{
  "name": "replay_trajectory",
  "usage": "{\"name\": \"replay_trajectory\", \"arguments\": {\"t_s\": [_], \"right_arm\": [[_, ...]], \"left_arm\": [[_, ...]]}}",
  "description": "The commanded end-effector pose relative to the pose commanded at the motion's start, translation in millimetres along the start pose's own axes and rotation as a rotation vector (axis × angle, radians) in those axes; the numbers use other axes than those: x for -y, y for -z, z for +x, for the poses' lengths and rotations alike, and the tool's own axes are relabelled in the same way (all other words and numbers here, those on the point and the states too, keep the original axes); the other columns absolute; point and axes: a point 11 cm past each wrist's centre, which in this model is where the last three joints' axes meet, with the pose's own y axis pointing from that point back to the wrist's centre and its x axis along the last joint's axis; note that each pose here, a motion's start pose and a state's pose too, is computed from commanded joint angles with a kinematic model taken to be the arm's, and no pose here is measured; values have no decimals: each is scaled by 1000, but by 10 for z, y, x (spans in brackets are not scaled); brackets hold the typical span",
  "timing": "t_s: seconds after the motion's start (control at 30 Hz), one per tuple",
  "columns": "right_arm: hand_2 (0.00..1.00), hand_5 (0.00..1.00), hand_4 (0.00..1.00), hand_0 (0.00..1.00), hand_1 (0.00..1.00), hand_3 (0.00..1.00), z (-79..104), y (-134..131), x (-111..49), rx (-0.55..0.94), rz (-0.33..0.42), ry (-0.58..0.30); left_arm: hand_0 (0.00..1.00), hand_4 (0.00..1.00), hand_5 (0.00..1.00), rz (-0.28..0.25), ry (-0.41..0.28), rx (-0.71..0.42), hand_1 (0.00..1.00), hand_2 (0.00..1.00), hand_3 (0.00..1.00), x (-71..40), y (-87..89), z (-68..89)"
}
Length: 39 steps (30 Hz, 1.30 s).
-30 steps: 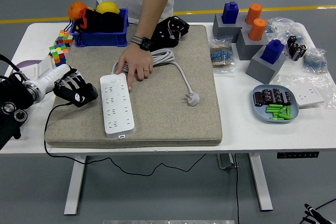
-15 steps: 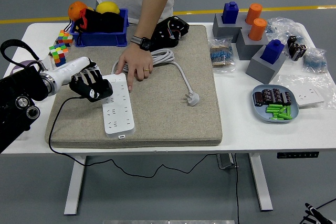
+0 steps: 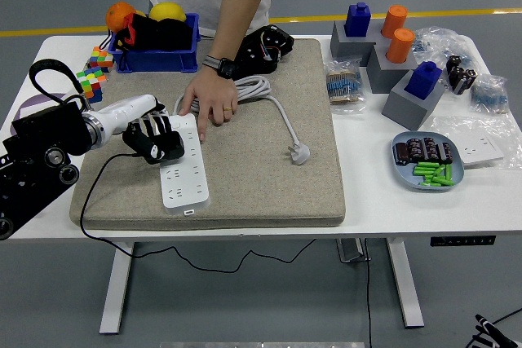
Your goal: Press the white button,pick up the black plug,place it near the board,insert it into the board
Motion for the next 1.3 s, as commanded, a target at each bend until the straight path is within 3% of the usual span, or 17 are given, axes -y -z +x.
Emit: {"name": "replay_trajectory", "arguments": {"t_s": [0.3,0.83,1.3], "right_arm": [[739,553,784,820,755,718,2,19,2,-6,3,0],[739,554,783,821,754,717,8,25,1,-10,3,0],[738,554,783,820,754,717,15,-9,-3,-7,-3,-2]], "left_arm": [[357,762,2,38,-4,108,417,419,482,30,32,12],[354,756,2,44,-13,129,411,412,471,19,47,60],[350,744,2,53,-8,128,404,408,465,33,78,4]]}}
